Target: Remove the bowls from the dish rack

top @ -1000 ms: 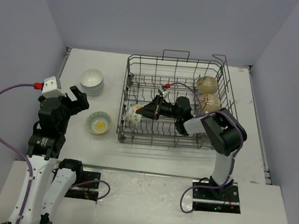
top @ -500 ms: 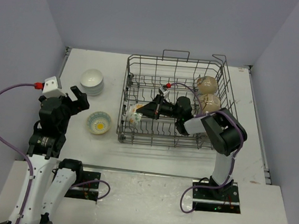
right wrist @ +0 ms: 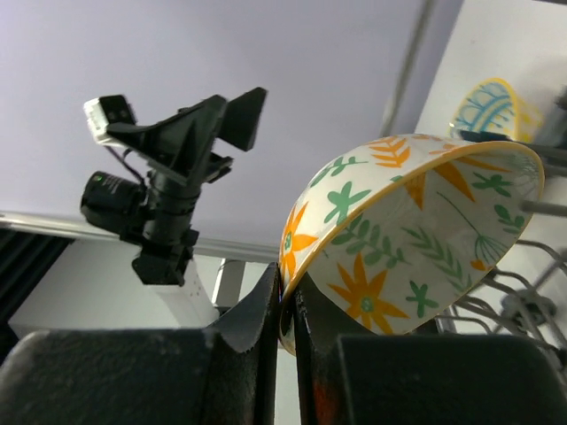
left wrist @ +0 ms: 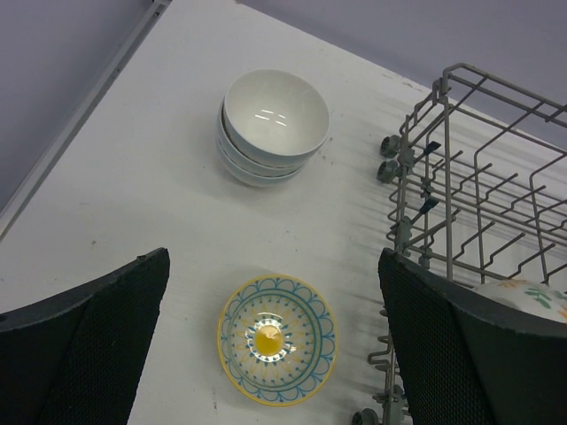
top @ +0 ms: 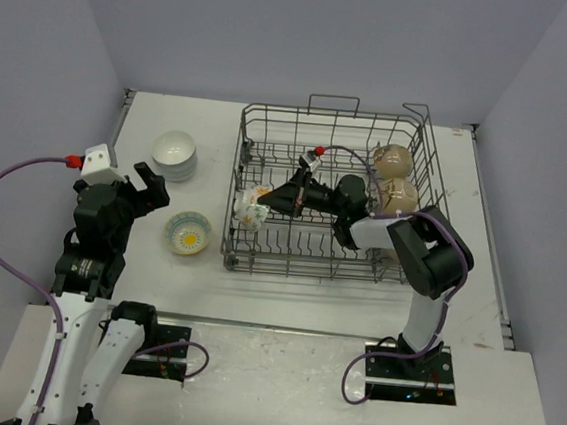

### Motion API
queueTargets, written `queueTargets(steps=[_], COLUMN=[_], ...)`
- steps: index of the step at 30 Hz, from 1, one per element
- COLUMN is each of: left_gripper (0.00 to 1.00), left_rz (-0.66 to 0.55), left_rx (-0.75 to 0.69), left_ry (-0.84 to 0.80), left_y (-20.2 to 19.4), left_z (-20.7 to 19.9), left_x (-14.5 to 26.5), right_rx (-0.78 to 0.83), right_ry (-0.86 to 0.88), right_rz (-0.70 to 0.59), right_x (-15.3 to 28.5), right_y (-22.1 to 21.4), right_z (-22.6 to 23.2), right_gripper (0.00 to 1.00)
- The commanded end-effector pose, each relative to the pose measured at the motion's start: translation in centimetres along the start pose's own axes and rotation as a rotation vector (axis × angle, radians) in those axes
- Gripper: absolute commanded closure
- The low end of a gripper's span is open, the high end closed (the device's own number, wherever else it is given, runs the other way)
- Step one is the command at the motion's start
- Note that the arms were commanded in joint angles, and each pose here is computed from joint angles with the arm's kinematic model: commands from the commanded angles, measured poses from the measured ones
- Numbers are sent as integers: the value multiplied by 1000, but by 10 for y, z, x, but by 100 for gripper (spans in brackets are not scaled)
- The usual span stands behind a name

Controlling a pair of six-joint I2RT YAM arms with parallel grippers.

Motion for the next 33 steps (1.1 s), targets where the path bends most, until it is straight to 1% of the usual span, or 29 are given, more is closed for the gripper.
queueTargets(steps=[1, 7, 9, 11, 12, 13, 15, 16, 17, 18, 19, 20, 21, 22, 23, 24, 25, 26, 27, 29, 32, 33], left_gripper=[0, 0, 0, 0, 0, 0, 0, 0, 0, 0, 0, 0, 0, 0, 0, 0, 0, 0, 0, 0, 0, 0], left_rz=[-29, -30, -24, -11, -2, 23, 23, 58, 28, 46, 85, 65, 78, 136, 127, 177, 213, 229, 260, 274, 297, 324], left_rx=[-13, -13, -12, -13, -13, -16, -15, -23, -19, -20, -23, -22, -24, -21, -46, -72, -122, -132, -146, -150, -170, -181], left_ry=[-1, -3, -12, -27, -56, -74, -171, -191, -219, -284, -313, -416, -475, -509, -580, -589, -610, -626, -637, -634, -626, -619], left_y=[6, 7, 9, 17, 22, 24, 48, 53, 80, 89, 94, 118, 125, 124, 134, 124, 110, 112, 106, 97, 82, 70], left_z=[0, -1, -3, -8, -13, -18, -37, -44, -53, -65, -74, -93, -106, -122, -154, -179, -205, -224, -232, -245, -250, -250], left_x=[-3, -3, -3, 0, 2, -1, 9, 3, 15, 18, 10, 24, 25, 11, 30, 20, 33, 30, 33, 35, 39, 38], right_rx=[329, 383, 426, 524, 568, 648, 788, 923, 1065, 1154, 1302, 1396, 1466, 1550, 1625, 1669, 1767, 1809, 1856, 1907, 1933, 1939], right_ry=[311, 337, 334, 313, 287, 229, 156, -44, -142, -232, -450, -513, -537, -596, -656, -679, -734, -757, -788, -842, -897, -902], right_rz=[48, 80, 119, 146, 193, 202, 212, 175, 123, 128, 134, 125, 177, 243, 240, 275, 266, 273, 296, 271, 248, 245], right_x=[5, 9, 9, 10, 11, 12, 13, 20, 19, 15, 28, 31, 27, 34, 36, 40, 45, 48, 53, 61, 71, 72], right_y=[-11, -12, -14, -15, -19, -20, -18, -13, -7, -16, -8, -10, -25, -30, -38, -45, -50, -53, -55, -62, -66, -68], right_z=[96, 115, 123, 136, 137, 139, 150, 134, 152, 151, 134, 147, 147, 143, 149, 149, 155, 157, 154, 162, 164, 164], right_gripper=[100, 100, 100, 100, 100, 100, 100, 100, 100, 100, 100, 100, 100, 100, 100, 100, 100, 100, 100, 100, 100, 100])
Point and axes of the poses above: each gripper's point midway between its finger pads, its own x axis back along the fingers, its own z axis along the line the jaws close on, y = z × x, the point moved 5 cm from there along x, back along the fingers, and after that the axes turned 1 degree about -x, right-handed, at the moved point
